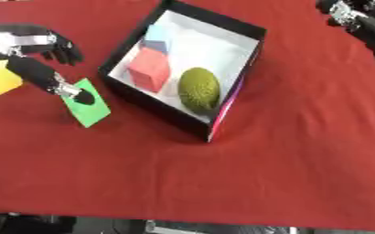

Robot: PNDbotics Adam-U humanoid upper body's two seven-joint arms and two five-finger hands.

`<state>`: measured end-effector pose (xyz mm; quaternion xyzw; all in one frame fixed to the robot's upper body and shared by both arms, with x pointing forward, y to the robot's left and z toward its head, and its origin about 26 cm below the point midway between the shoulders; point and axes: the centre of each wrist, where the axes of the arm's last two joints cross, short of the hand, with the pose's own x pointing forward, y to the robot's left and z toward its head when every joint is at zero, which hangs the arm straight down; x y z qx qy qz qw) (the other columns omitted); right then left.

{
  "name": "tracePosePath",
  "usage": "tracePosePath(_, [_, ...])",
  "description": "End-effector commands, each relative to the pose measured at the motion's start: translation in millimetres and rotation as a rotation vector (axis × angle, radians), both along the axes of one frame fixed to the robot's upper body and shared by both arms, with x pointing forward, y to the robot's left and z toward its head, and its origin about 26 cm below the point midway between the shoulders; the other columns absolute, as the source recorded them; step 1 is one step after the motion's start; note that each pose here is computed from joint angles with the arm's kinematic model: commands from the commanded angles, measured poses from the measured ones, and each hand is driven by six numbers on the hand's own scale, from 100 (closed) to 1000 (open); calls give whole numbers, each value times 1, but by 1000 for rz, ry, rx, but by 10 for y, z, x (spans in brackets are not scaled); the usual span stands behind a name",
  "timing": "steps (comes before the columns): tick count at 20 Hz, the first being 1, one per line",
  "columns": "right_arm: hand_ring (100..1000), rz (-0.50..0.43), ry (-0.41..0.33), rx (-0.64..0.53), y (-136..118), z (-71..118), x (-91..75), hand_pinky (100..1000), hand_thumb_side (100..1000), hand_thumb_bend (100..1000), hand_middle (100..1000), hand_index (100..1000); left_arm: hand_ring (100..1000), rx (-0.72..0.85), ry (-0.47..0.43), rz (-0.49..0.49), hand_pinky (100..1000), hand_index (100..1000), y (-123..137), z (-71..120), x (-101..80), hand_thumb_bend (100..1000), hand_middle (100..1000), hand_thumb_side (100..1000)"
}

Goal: Pick up objects on the table and place them in the box.

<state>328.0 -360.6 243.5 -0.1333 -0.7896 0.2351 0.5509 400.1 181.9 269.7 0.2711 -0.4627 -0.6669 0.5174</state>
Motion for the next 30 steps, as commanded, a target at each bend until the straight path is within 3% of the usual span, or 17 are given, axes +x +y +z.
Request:
tracePosePath(1, [899, -5, -19, -25, -21, 82, -12, 903, 611, 100, 765, 868, 816, 23, 71, 66, 872, 841, 27, 75, 31, 835, 732, 601])
tracePosePath(9, [900, -8, -14, -28, -24, 64, -10, 903, 615, 100, 766, 868, 817, 37, 124, 72, 873, 843, 19, -4, 66, 838, 733, 614])
tracePosePath(30, [901, -11, -2, -36, -42, 19, -5, 904, 625, 100, 766, 866, 824, 33, 162, 134, 875, 864, 128, -100, 125, 841, 747, 648])
